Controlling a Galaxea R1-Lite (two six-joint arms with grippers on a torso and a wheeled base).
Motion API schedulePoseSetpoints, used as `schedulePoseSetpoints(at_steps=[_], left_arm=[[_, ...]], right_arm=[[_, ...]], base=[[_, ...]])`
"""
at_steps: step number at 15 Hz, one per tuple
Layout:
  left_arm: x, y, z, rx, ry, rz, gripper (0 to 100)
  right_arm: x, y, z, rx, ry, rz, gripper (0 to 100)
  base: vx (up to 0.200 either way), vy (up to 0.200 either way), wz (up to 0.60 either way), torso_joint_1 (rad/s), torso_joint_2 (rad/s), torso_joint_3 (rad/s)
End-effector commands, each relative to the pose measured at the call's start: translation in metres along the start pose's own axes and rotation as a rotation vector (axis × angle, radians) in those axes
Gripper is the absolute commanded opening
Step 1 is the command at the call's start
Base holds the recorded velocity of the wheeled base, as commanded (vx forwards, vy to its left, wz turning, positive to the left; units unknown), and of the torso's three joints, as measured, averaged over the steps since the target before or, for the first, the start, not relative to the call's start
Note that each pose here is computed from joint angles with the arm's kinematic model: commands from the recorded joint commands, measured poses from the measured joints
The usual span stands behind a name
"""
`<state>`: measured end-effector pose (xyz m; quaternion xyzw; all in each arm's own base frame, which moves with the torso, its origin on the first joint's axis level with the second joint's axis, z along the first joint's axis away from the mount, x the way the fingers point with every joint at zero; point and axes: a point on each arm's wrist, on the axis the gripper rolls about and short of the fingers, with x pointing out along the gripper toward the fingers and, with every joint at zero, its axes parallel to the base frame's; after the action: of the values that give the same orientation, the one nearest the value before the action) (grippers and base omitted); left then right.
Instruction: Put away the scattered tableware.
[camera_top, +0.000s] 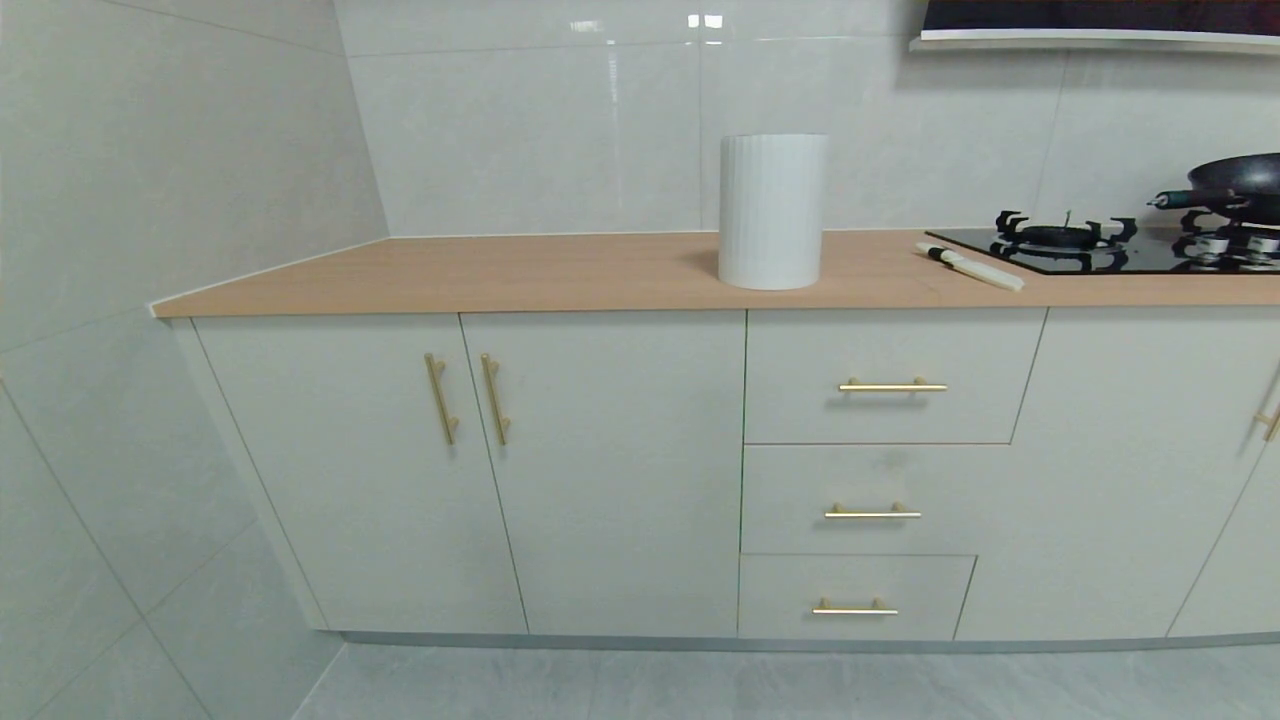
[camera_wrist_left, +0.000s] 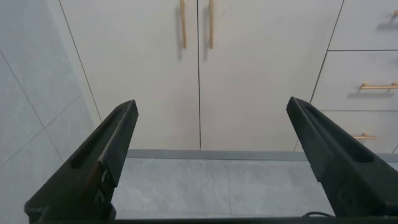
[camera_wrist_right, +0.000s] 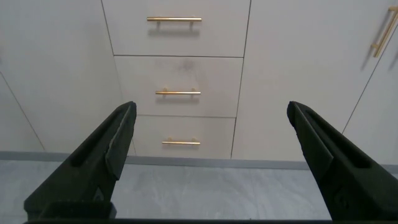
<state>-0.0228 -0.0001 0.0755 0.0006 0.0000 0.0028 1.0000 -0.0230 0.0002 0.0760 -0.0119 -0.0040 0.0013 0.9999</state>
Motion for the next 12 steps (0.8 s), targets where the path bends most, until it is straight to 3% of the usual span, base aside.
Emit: schedulePoseSetpoints(at_steps=[1,5,12], left_arm=[[0.0000,0.0000,0.0000,0.002,0.000,0.001,100],[0.0000,0.0000,0.0000,0.002,0.000,0.001,100],[0.0000,0.0000,0.0000,0.000,0.000,0.001,100]], right_arm=[[0.0002,0.0000,-0.0002,0.002,0.005,0.000,100],[0.0002,-0.0001,-0.0002,0.004,0.005,-0.001,100],[0.0002,0.0000,-0.0002,0.004,0.005,-0.001,100]], base=[[0.000,0.000,0.00,0.000,0.00,0.000],[0.000,0.000,0.00,0.000,0.00,0.000],[0.200,0.000,0.00,0.005,0.00,0.002]])
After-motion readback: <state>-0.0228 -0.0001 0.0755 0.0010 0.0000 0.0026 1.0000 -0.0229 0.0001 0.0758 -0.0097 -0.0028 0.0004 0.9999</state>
